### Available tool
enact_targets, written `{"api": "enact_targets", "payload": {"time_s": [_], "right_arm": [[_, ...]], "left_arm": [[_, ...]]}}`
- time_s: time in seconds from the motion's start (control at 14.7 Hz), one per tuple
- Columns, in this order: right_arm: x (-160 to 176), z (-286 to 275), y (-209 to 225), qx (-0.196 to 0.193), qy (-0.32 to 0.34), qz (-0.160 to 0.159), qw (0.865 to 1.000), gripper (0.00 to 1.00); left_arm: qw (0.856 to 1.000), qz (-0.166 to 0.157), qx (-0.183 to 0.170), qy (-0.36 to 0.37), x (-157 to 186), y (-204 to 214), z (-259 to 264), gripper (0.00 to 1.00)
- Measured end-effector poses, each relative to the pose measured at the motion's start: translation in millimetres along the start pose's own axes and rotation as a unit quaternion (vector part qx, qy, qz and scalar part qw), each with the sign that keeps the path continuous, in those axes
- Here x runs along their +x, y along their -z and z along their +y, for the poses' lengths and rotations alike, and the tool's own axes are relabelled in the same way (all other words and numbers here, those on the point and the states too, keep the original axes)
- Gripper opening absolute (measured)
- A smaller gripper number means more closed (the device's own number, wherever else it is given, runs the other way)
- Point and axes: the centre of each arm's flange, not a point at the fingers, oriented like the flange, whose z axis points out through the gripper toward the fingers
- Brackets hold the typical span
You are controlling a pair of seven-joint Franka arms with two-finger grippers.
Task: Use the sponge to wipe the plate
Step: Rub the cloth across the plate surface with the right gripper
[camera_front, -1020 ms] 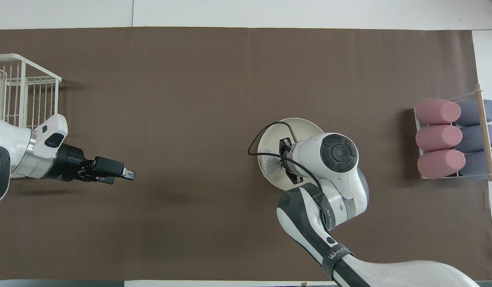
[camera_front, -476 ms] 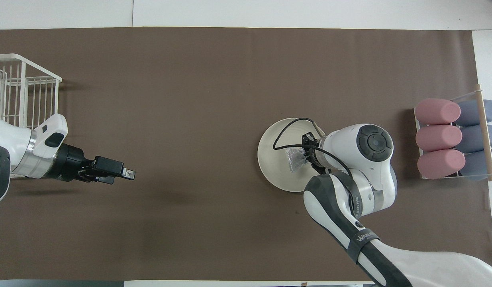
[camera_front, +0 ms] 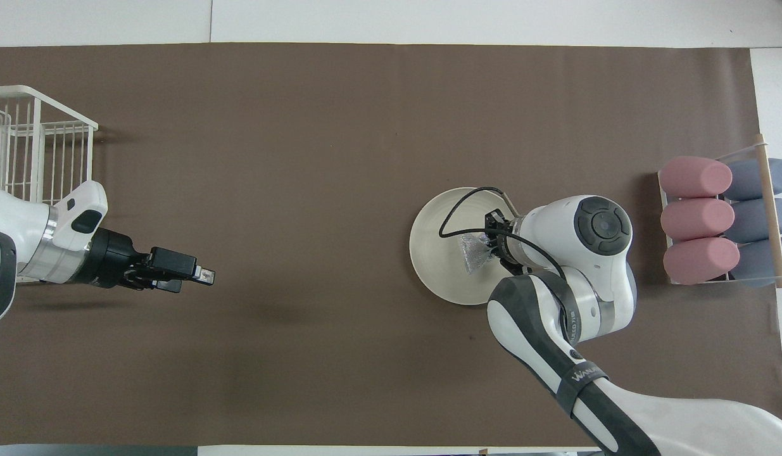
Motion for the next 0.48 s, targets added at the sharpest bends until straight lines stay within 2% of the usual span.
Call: {"api": "enact_targets", "payload": {"time_s": [0.2, 0.48], "right_arm": [[17.3, 6.1, 0.3, 0.0, 0.004, 0.0, 1.0, 0.07], [13.0, 5.1, -0.3, -0.001, -0.003, 0.0, 1.0, 0.07]], "left_arm": [[1.0, 0.002, 0.0, 0.001, 0.5, 0.4, -0.1, 1.0], [1.0, 0.004, 0.001, 0.001, 0.9, 0.7, -0.2, 1.0]]}}
